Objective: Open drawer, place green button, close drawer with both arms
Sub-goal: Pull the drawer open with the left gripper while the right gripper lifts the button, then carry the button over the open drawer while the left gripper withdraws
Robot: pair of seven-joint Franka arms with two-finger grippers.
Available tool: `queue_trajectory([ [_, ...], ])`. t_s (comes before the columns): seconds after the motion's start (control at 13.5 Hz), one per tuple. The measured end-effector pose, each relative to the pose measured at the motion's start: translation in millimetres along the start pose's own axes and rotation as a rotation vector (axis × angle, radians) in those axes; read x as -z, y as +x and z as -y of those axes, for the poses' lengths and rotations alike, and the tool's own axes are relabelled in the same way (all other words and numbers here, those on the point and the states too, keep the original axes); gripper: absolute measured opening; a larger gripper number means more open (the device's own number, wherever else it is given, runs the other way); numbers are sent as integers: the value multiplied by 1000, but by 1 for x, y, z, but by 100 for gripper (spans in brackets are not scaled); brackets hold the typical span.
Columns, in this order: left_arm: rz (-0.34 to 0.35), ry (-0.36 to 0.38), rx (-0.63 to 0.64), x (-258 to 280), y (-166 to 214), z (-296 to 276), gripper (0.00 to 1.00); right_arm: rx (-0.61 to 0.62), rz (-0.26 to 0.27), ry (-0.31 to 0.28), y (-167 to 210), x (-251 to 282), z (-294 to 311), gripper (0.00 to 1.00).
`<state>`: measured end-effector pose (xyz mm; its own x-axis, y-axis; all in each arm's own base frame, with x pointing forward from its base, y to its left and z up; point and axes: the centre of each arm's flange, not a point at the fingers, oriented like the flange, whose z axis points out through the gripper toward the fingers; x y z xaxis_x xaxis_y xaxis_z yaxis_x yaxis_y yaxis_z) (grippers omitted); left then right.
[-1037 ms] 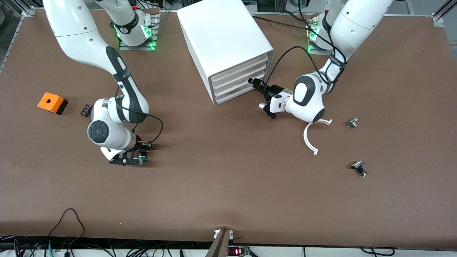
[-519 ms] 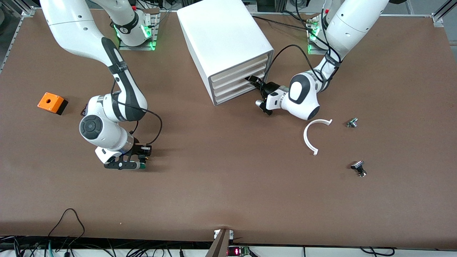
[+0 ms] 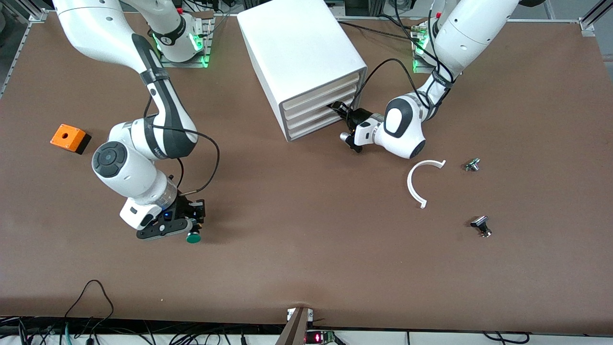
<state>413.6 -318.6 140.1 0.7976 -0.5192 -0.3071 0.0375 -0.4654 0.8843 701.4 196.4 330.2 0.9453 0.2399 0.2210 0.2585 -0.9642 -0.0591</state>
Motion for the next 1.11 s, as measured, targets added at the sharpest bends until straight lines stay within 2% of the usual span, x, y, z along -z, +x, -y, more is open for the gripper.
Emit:
queue_trajectory([
  [0.44, -147, 5, 14, 89, 11, 26, 13, 161, -40, 56, 8, 20, 66, 41],
  [0.67, -194, 19, 10, 117, 15, 31, 13, 246, -14, 89, 6, 30, 93, 41],
  [0.96, -299, 71, 28, 166, 21, 41, 23, 394, -38, 153, 4, 51, 150, 41],
  [1.11, -331, 90, 35, 178, 21, 46, 40, 488, -52, 182, -6, 63, 202, 41],
])
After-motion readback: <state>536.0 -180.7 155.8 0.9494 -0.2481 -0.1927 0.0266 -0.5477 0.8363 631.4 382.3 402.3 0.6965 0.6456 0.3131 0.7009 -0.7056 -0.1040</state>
